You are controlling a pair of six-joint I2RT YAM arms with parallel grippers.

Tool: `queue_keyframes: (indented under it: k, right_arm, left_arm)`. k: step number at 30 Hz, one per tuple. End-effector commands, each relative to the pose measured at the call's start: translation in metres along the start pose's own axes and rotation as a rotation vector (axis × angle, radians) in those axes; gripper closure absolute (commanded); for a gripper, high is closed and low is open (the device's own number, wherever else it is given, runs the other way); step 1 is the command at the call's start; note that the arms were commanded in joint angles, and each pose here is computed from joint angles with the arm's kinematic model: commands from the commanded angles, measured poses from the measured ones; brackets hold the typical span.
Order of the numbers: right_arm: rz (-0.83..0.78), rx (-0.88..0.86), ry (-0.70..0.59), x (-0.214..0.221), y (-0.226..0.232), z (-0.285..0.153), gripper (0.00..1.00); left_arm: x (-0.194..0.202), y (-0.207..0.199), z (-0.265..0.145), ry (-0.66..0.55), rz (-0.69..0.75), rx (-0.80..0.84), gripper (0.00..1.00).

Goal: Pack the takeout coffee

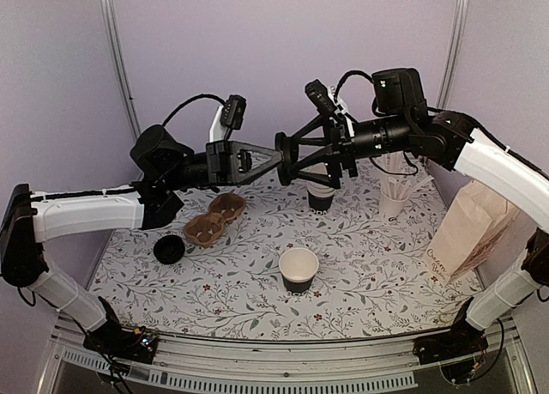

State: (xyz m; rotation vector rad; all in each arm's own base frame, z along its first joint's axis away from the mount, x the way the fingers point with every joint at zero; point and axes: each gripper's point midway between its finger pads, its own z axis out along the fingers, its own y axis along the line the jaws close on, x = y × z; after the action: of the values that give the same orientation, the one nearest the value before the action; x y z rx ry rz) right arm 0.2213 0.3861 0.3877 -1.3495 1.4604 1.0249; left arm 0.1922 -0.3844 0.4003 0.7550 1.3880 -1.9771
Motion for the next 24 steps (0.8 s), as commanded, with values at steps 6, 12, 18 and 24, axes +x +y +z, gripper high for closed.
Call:
queue_keyframes:
  k: [6, 12, 18, 24]
  right_arm:
    - [0.005, 0.045, -0.002, -0.002, -0.01, 0.006, 0.03]
    - [0.001, 0.065, 0.0, -0.001, -0.013, 0.006, 0.08]
    - [-0.007, 0.056, -0.003, 0.0, -0.01, 0.004, 0.18]
    - [-0.057, 0.118, 0.02, 0.001, -0.012, -0.008, 0.2]
  left_arm:
    - [0.004, -0.007, 0.003, -0.011, 0.005, 0.037, 0.95]
    - [0.005, -0.007, 0.006, -0.01, -0.002, 0.042, 0.95]
    - [0.007, -0.005, 0.005, -0.011, -0.01, 0.027, 0.87]
    - [0.013, 0.0, -0.005, -0.013, -0.022, -0.059, 0.59]
